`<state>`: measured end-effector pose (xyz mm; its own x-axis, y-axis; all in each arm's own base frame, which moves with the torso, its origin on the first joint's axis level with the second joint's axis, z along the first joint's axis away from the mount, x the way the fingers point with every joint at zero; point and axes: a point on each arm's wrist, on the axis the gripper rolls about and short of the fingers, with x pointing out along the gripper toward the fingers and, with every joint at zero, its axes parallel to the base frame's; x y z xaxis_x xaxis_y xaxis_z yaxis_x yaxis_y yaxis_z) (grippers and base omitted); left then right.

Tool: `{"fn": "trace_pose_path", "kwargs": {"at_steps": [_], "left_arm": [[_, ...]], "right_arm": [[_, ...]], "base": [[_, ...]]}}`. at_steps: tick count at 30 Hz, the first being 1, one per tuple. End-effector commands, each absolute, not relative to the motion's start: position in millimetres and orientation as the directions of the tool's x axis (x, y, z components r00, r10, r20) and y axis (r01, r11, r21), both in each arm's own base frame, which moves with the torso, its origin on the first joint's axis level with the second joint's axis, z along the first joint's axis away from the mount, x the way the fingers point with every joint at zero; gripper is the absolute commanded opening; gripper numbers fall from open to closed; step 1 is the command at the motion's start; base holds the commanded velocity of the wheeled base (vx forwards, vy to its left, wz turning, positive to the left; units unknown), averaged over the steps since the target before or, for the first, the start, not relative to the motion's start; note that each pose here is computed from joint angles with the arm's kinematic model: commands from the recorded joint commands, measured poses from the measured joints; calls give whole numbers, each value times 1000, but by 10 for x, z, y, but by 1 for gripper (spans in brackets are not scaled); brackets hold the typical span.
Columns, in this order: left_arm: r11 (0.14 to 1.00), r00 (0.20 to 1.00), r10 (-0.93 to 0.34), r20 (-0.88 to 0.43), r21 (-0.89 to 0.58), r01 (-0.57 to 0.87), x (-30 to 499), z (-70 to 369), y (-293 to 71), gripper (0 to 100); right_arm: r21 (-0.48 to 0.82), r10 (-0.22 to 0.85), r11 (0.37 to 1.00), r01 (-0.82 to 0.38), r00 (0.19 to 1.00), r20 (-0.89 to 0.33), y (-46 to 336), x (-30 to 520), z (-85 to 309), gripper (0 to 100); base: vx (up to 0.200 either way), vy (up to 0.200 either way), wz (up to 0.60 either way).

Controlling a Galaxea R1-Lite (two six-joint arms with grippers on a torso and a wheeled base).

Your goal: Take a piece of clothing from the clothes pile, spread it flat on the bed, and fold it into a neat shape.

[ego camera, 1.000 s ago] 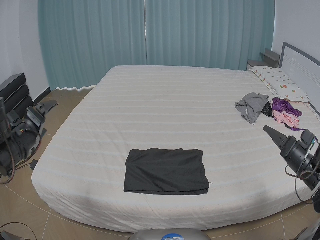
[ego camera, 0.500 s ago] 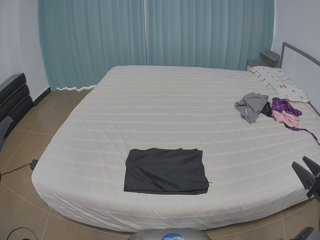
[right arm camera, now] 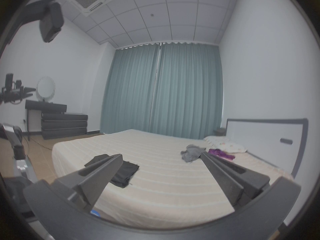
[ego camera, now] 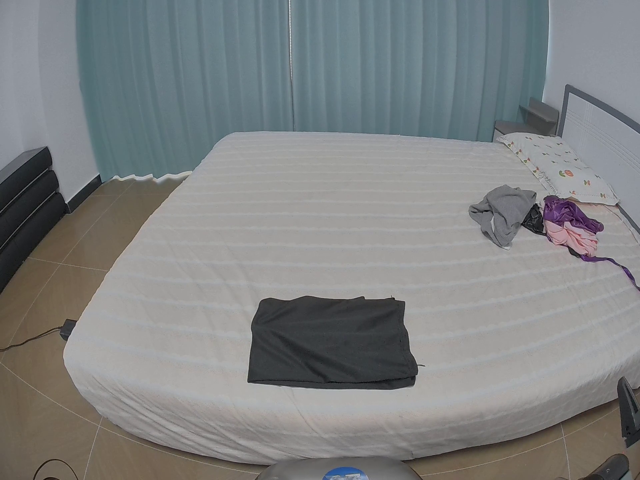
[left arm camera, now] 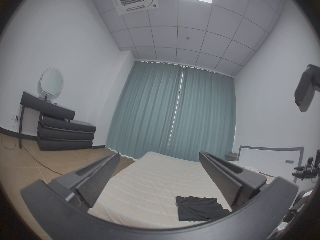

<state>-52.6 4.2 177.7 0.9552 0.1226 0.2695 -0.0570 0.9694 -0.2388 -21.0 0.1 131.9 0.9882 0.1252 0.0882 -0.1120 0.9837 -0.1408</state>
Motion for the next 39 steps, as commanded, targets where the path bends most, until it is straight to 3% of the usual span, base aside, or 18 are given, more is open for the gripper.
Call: {"fn": "trace_pose_path", "kwargs": {"at_steps": [1,6,12,14,20,25,29,31,36,39], "left_arm": [[976,935,133,328,-205,-67,-656,1678,31,100],[987,938,132,321,-128,-95,-637,1654,31,100],[990,942,139,305,-78,-121,-449,1407,32,100],[988,924,132,358,34,-154,-311,1179,30,100],[986,932,104,348,84,-142,-288,1123,24,100],[988,977,100,190,94,-119,-242,960,23,100],[990,986,78,149,102,-94,-234,918,18,100],[995,999,29,43,93,-33,-223,808,8,100],[999,998,-28,58,37,25,-224,824,-5,100],[1000,998,-28,58,-2,28,-224,824,-5,100]], "right_arm": [[-211,90,976,-46,975,205,20,-388,1226,100],[-209,86,977,-33,964,251,19,-379,1241,100],[-166,-60,978,128,929,365,-13,-299,1129,100],[-130,-84,981,143,922,377,-19,-306,1145,100],[-127,-96,983,135,958,271,-22,-269,1037,100],[-83,-179,979,184,981,72,-39,-236,833,100],[-46,-177,982,181,981,78,-39,-236,839,100],[-50,-177,982,181,981,77,-39,-236,837,100],[-54,-148,987,153,986,77,-33,-235,837,100],[-80,26,997,-20,997,78,7,-232,838,100]], "base": [[0,0,0],[0,0,0],[0,0,0],[0,0,0],[0,0,0],[0,0,0],[0,0,0],[0,0,0],[0,0,0],[0,0,0]]}}
